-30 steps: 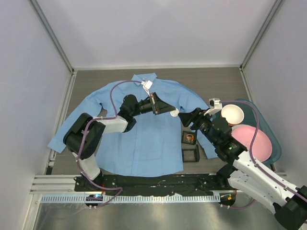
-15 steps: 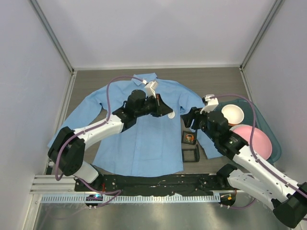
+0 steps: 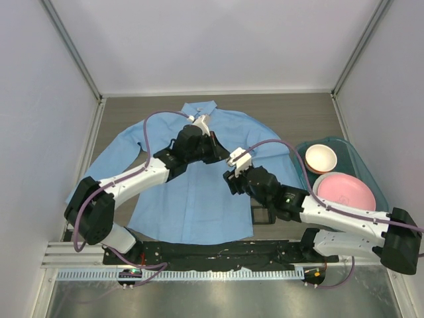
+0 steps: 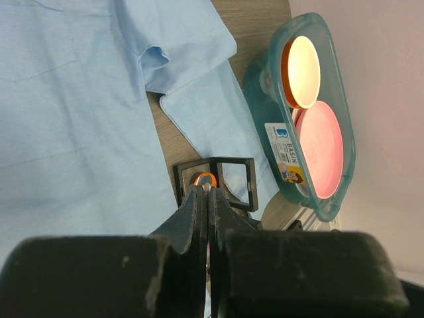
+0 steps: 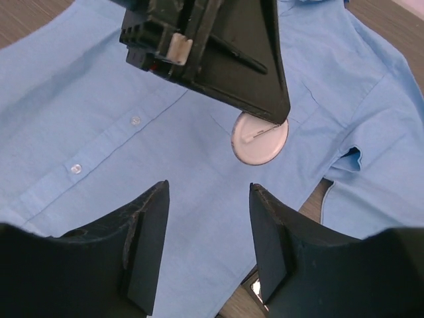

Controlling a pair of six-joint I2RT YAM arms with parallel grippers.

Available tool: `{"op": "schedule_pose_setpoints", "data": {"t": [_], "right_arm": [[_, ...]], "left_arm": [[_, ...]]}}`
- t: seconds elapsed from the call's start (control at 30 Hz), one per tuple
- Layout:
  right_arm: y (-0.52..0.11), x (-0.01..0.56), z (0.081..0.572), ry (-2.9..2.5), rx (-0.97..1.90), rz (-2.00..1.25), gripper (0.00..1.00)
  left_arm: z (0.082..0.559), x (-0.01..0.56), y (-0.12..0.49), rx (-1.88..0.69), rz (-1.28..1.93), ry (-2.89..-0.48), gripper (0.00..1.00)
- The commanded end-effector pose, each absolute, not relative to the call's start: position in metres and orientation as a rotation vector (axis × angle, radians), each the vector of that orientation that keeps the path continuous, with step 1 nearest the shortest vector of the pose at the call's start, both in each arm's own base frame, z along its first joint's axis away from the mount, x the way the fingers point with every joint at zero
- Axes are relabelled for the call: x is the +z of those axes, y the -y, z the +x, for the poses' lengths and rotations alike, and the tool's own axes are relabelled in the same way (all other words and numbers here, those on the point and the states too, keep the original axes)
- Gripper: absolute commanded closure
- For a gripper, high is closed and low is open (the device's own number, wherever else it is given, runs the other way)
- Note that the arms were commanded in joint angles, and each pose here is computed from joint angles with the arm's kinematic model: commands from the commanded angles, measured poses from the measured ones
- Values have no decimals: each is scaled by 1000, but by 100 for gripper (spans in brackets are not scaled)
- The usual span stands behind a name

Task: Remove the brooch from the garment

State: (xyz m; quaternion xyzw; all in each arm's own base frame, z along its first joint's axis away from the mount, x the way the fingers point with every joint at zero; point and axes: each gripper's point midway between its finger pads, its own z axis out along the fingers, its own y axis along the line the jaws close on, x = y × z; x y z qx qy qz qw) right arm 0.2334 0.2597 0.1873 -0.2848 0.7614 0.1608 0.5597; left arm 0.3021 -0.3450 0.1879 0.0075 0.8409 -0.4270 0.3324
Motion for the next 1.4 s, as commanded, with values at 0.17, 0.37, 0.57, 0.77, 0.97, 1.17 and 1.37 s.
{"op": "schedule_pose_setpoints", "data": {"t": [0.17,0.37,0.57,0.77,0.97,1.17,1.37], "right_arm": [[-277,217,255,-1632,50,-641,52],[-279,217,254,-1592,-106,-608,61],[-275,213,255,-1598,-132,-572,65],[-273,214,251,-1598,-85,-576,66],[-263,223,246,-1635,33,-519,60],[-216,247,232,-1728,182,-280,55],[-163,282,219,-1712,279,-69,55]], "left_arm": [[304,217,344,-1155,-78,-2154,100],[304,217,341,-1148,-102,-2157,100],[304,218,339,-1142,-107,-2153,100],[304,215,343,-1154,-98,-2165,100],[303,208,346,-1127,3,-2176,100],[311,199,311,-778,131,-2128,100],[283,199,302,-430,428,-1943,100]]}}
